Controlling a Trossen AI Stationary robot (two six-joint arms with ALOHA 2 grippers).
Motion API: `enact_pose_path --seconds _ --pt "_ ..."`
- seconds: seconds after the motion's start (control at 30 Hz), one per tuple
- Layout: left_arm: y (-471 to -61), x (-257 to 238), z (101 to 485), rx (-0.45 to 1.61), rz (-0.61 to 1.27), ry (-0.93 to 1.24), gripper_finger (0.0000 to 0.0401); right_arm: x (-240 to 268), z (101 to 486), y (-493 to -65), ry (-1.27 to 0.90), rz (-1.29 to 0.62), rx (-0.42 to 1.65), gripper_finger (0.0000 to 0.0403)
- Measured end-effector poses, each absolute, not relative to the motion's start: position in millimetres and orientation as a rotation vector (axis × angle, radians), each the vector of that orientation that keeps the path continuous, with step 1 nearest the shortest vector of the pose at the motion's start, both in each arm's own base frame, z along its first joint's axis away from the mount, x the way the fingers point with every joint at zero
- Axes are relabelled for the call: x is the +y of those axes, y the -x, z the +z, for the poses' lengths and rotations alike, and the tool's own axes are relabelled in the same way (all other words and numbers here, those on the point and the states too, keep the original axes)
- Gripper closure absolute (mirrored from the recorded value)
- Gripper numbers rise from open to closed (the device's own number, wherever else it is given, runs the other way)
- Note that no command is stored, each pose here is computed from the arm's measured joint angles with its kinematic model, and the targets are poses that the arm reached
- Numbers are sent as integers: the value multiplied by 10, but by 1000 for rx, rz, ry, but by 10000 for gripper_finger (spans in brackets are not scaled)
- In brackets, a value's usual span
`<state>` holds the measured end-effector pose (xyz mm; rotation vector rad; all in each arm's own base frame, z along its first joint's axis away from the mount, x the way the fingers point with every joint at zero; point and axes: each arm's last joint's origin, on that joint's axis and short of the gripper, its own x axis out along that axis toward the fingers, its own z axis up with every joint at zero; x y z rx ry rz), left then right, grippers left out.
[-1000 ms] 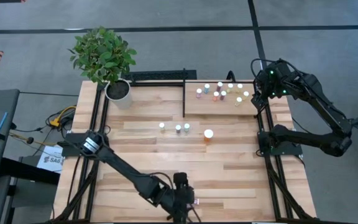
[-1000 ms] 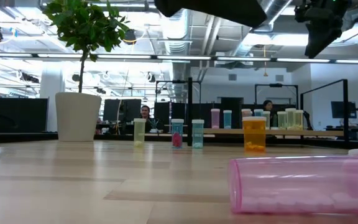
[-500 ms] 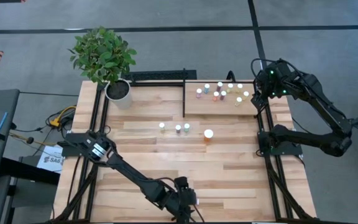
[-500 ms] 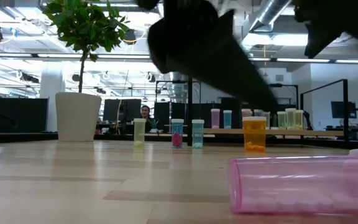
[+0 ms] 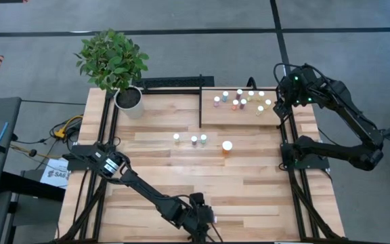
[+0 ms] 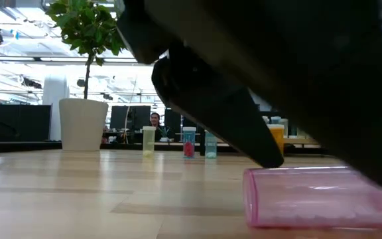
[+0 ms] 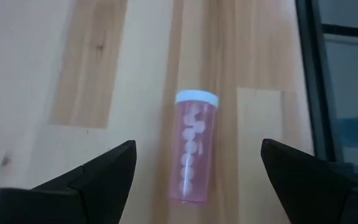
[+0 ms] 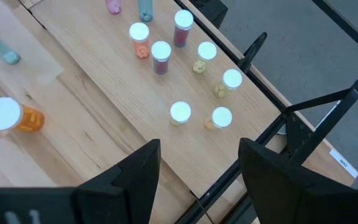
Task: Pick and place medicine bottles onto shelf by color
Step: Put the pink pill bottle on the shelf
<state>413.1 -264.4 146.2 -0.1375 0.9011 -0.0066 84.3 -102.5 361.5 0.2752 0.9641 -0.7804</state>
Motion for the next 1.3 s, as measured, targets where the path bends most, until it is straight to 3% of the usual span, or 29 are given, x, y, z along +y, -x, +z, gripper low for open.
enact_pose_path --seconds 0.63,1.3 --pt "-4148 -2632 1307 927 -17 56 76 -1027 3618 -845 -273 -782 960 165" --pt "-4179 -2594 1319 885 -2 -53 289 -1028 3619 -845 -272 -782 958 165"
